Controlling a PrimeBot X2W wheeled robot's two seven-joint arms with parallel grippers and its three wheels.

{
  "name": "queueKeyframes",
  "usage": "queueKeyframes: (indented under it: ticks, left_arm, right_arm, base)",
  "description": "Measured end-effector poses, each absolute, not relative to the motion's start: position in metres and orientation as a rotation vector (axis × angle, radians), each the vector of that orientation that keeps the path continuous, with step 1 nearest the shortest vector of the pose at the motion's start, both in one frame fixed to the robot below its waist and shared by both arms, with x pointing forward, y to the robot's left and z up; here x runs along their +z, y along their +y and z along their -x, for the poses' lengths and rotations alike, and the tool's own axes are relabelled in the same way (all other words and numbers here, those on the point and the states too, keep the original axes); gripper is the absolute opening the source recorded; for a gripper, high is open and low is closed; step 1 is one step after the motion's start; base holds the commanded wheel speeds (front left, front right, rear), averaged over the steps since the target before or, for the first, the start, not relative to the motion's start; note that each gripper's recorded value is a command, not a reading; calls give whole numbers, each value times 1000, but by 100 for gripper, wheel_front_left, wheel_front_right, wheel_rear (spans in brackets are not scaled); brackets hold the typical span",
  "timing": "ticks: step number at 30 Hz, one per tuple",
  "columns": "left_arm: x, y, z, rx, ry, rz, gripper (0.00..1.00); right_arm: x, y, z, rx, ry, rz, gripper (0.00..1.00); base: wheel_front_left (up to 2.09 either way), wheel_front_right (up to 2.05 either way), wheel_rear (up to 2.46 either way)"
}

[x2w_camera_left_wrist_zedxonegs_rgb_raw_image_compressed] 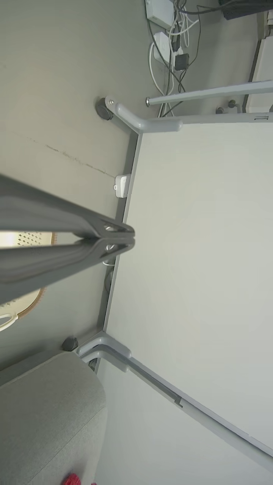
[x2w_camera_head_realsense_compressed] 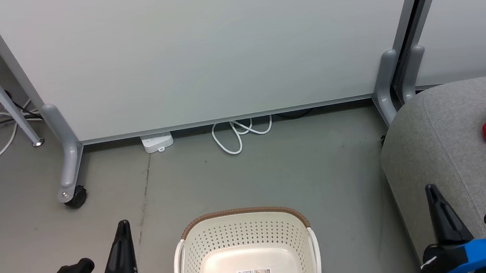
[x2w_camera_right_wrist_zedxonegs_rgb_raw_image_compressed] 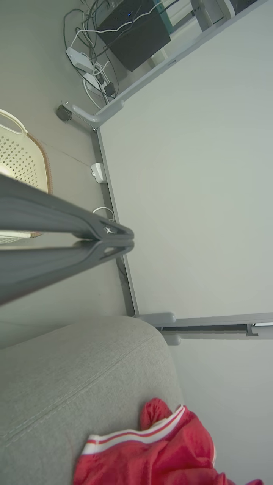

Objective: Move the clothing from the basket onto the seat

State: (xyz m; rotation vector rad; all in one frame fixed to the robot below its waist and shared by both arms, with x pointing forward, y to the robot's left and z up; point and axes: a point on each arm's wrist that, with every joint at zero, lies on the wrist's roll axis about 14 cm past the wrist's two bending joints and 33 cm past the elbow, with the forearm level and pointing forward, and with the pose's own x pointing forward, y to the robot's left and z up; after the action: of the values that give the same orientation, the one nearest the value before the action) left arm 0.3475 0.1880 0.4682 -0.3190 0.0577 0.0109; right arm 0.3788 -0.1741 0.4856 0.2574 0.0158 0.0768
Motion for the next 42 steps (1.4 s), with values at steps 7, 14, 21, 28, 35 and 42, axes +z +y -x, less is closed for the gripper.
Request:
queueKeyframes:
  ticks: [7, 14, 21, 28, 35, 42]
  left_arm:
    - [470, 194, -351, 44, 57, 440, 0]
    - [470, 197, -353, 63, 65, 553, 0]
    - [471, 201, -355, 82, 65, 657, 0]
    - [473, 202, -359, 90, 62, 754, 0]
    - [475, 203, -361, 95, 62, 846, 0]
    - [475, 205, -363, 101, 61, 931, 0]
  right_arm:
    - [484, -179, -379, 46, 30, -385, 0]
    - [483, -183, -379, 19, 43, -502, 0]
    - [483, -185, -380, 1, 49, -614, 0]
    - [483, -187, -381, -14, 53, -717, 0]
    - [483, -189, -381, -24, 60, -809, 0]
    - [484, -191, -382, -34, 60, -900, 0]
  base:
    - [0, 0, 0]
    - [0, 0, 0]
    - [0, 0, 0]
    - [0, 0, 0]
    - [0, 0, 0]
    - [0, 0, 0]
